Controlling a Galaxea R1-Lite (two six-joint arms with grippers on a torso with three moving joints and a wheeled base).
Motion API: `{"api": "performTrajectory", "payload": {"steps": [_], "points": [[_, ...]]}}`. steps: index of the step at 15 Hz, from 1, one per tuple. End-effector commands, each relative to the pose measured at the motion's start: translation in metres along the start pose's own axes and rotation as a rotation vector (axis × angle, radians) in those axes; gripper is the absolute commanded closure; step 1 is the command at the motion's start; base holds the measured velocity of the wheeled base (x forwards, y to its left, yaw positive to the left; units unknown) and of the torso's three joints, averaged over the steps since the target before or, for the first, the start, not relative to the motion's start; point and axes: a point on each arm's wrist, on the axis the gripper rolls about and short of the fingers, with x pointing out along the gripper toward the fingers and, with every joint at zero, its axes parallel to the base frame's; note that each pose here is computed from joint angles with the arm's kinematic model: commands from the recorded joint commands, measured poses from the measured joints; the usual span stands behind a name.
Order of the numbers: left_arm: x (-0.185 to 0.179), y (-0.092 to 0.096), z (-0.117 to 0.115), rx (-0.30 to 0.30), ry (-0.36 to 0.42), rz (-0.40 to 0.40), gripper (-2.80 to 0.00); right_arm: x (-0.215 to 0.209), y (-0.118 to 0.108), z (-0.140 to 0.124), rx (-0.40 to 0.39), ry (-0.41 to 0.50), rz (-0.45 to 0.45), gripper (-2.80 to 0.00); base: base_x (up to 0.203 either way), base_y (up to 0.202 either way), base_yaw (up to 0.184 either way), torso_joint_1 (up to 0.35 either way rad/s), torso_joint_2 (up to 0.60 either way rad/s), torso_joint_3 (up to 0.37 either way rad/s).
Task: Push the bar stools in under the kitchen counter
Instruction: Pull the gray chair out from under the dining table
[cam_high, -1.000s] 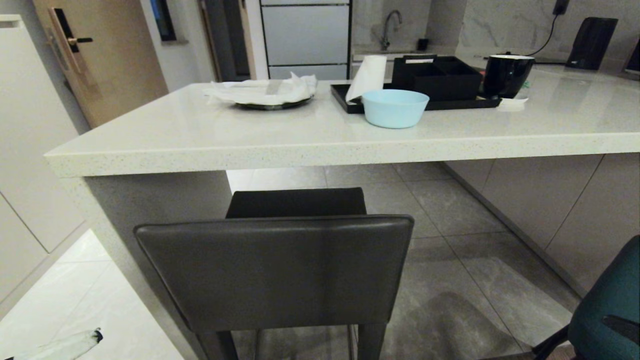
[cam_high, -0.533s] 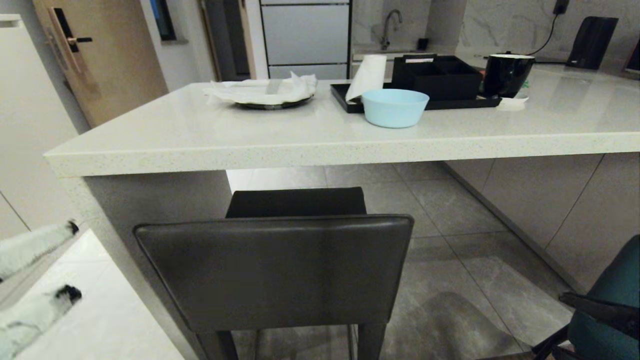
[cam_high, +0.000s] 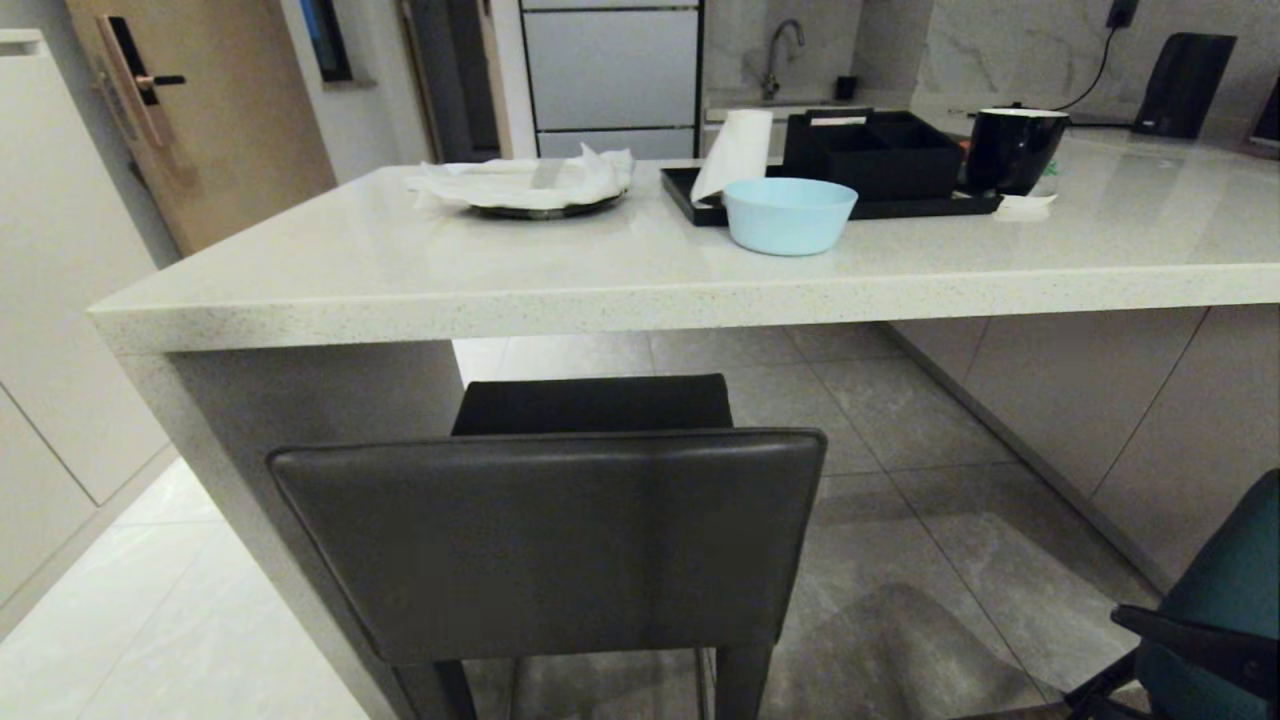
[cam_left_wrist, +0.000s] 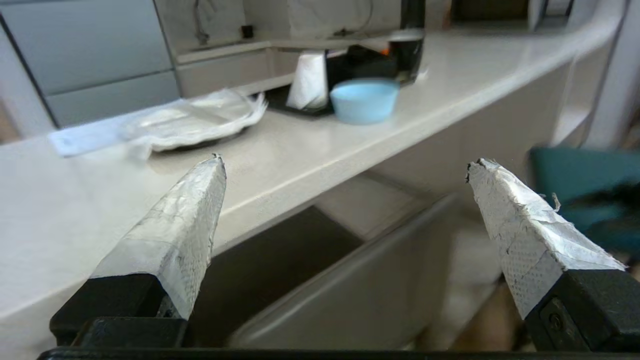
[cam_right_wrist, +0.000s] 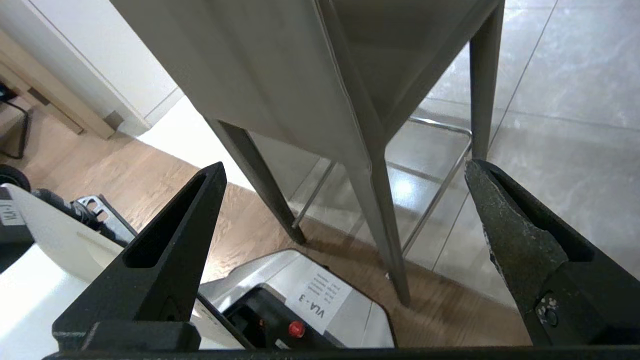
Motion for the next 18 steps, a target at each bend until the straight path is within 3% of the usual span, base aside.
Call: {"api": "performTrajectory", "payload": {"steps": [1,4,7,11,16,18], "points": [[0.002,0.012,-0.025,0.006,0.045,0.007,-2.8,0.0,0.0,-0.001,0.008,0.002,0.001,-2.8,0.0,0.0,0.0,0.0,0.0,0.0],[-0.016,0.03,-0.113,-0.042,0.189,-0.013,-2.8,-0.001,-0.001,-0.005,0.024,0.007,-0.014,-2.8,0.0,0.0,0.0,0.0,0.0,0.0],[-0.043,0.058,-0.151,-0.063,0.258,0.03,-2.8,0.001,-0.003,-0.006,0.036,0.023,-0.011,-2.8,0.0,0.0,0.0,0.0,0.0,0.0],[-0.065,0.086,-0.192,-0.118,0.265,0.049,-2.8,0.004,-0.005,-0.006,0.044,0.037,-0.003,-2.8,0.0,0.0,0.0,0.0,0.0,0.0],[-0.037,0.085,-0.222,-0.226,0.257,-0.19,-2.8,0.021,-0.012,0.009,0.017,0.023,0.112,-2.8,0.0,0.0,0.0,0.0,0.0,0.0],[-0.023,0.094,-0.233,-0.262,0.268,-0.234,-2.8,0.038,-0.02,0.016,-0.013,0.005,0.157,-2.8,0.0,0.0,0.0,0.0,0.0,0.0]]}}
